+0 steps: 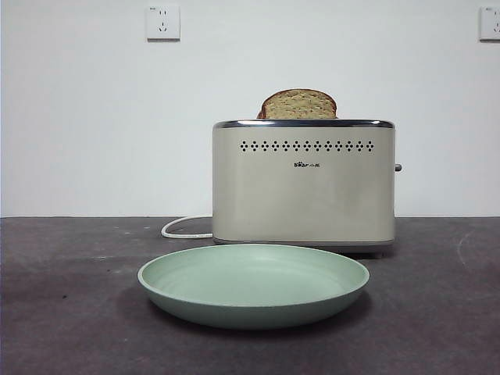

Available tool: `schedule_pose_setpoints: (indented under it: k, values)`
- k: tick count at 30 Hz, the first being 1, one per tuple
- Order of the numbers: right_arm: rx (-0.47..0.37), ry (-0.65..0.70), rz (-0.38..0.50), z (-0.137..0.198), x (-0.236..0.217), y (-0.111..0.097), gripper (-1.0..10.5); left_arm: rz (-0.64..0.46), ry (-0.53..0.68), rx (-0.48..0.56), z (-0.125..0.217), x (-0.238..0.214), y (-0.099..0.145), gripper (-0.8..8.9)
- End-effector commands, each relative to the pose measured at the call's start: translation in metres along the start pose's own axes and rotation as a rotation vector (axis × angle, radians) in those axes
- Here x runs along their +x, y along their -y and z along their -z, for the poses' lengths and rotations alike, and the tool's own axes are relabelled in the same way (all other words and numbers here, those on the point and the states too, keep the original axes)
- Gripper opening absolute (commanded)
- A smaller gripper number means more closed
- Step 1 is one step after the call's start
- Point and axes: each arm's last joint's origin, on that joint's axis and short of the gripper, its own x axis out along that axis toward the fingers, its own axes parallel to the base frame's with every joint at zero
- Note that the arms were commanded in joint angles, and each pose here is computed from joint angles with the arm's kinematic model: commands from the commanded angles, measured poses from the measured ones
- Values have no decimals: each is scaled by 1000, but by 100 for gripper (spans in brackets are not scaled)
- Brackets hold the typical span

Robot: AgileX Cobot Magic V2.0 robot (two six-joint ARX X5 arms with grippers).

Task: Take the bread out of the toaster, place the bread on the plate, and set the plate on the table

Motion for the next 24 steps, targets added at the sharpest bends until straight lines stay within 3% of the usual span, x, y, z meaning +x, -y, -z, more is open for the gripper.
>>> schedule_pose_setpoints:
  k: [1,12,24]
  values:
    - [-11,3,-5,-1,0,-1,534,23,7,3,-1,-1,1,503]
    - [-11,3,-5,-1,0,-1,534,113,45,44,-18,17,-9,503]
    - [17,-35,-7,-4,8,5,534,249,82,138,-61,104,-35,503]
